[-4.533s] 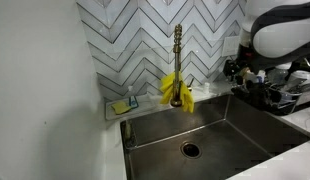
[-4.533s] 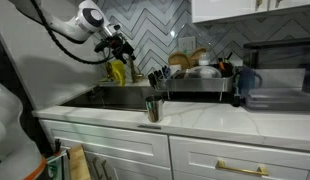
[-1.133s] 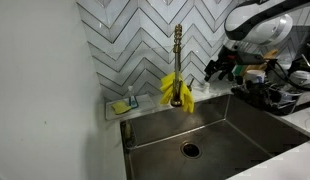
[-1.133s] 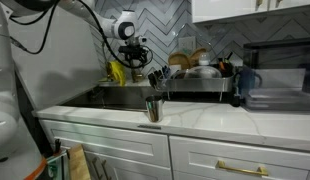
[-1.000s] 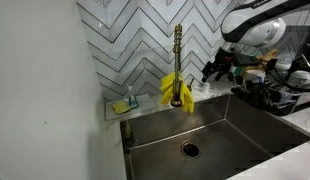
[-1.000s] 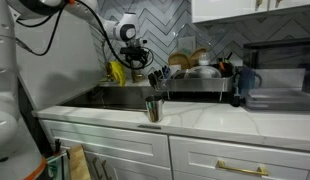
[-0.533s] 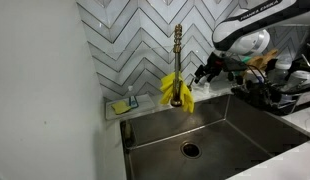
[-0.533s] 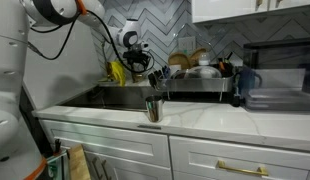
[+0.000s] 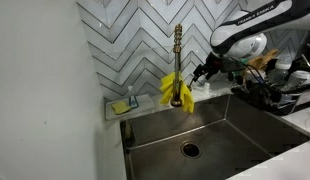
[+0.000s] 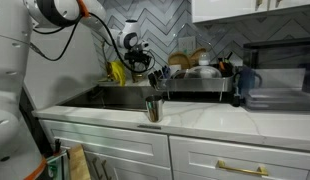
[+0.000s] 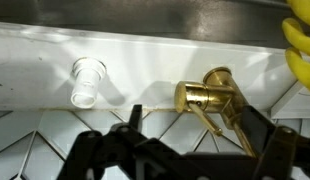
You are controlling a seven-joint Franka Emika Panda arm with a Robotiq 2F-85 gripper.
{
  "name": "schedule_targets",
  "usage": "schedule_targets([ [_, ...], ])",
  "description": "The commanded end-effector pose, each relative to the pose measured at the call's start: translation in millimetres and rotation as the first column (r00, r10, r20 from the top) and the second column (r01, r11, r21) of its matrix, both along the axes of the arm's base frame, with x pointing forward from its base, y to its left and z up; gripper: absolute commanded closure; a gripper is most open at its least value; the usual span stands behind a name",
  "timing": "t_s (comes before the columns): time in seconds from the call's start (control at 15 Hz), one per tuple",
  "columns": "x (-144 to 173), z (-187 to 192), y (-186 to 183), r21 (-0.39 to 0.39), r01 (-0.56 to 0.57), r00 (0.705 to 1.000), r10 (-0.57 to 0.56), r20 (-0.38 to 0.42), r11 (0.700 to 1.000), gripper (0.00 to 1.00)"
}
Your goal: Turn the tap on using the tap faucet
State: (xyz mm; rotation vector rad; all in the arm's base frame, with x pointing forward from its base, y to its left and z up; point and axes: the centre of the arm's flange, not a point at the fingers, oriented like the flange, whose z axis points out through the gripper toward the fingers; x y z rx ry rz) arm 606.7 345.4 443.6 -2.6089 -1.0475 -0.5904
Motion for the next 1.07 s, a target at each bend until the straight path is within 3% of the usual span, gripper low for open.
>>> schedule_targets([
  [0.0,2.0,-3.6,2.4,-0.01,0.014,0.999,-0.013,0.031,1.0,0.0],
  [1.0,10.9,-15.8,5.0,-0.036,0.048,0.995,-0.044,0.094,0.998,0.0],
])
